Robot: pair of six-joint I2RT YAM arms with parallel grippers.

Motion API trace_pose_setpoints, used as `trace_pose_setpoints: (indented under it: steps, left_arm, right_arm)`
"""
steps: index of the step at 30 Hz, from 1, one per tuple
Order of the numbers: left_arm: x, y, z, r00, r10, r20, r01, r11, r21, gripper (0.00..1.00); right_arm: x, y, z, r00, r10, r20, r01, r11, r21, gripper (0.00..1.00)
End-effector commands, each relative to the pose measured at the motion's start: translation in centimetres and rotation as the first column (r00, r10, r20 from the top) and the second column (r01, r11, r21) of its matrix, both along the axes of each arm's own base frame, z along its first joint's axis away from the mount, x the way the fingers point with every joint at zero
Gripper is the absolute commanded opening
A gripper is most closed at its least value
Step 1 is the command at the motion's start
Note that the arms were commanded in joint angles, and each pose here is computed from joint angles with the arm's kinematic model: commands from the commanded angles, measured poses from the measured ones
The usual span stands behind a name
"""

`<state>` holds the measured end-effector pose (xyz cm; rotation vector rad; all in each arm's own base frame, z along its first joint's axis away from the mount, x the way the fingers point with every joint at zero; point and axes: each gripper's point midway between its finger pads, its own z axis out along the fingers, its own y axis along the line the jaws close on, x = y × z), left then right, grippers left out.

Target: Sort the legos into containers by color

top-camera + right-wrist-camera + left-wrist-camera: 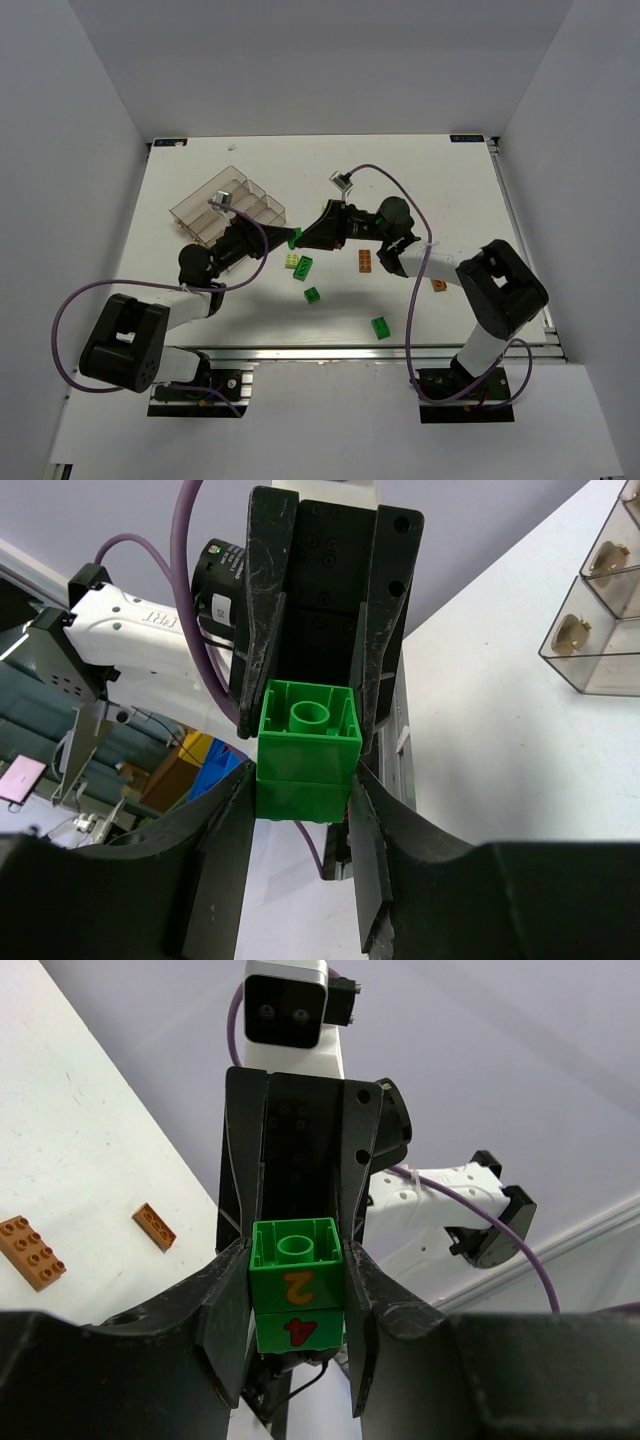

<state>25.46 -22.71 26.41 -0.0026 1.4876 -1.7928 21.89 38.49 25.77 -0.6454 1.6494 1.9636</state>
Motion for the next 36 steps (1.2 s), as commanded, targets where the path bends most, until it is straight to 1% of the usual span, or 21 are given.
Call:
trace_pose_setpoints:
  steps: [1,14,21,36]
  left_arm:
    - [-3.9,0.7,6.3,0.902,0.022,0.432,0.010,0.997,-0.073,0.00]
    - [-2.3,0.6,6.0,0.904,0.056,0.424,-0.043,0.998,-0.038,0.00]
    - [-1.6,1.1,6.0,0.907,0.085,0.413,-0.076,0.996,-0.038,0.00]
    - [0.0,1.6,6.9,0.897,0.147,0.416,-0.152,0.988,-0.020,0.00]
  right_arm:
    - [-2.3,-0.5,2.0,0.993,0.070,0.093,-0.078,0.994,0.079,0.00]
    - [-3.4,-1.0,-0.1,0.991,0.117,0.071,-0.122,0.990,0.070,0.00]
    - [-3.2,-1.0,-0.8,0.991,0.095,0.098,-0.101,0.993,0.059,0.00]
    - [-3.2,-0.8,-2.0,0.992,0.085,0.094,-0.089,0.995,0.039,0.00]
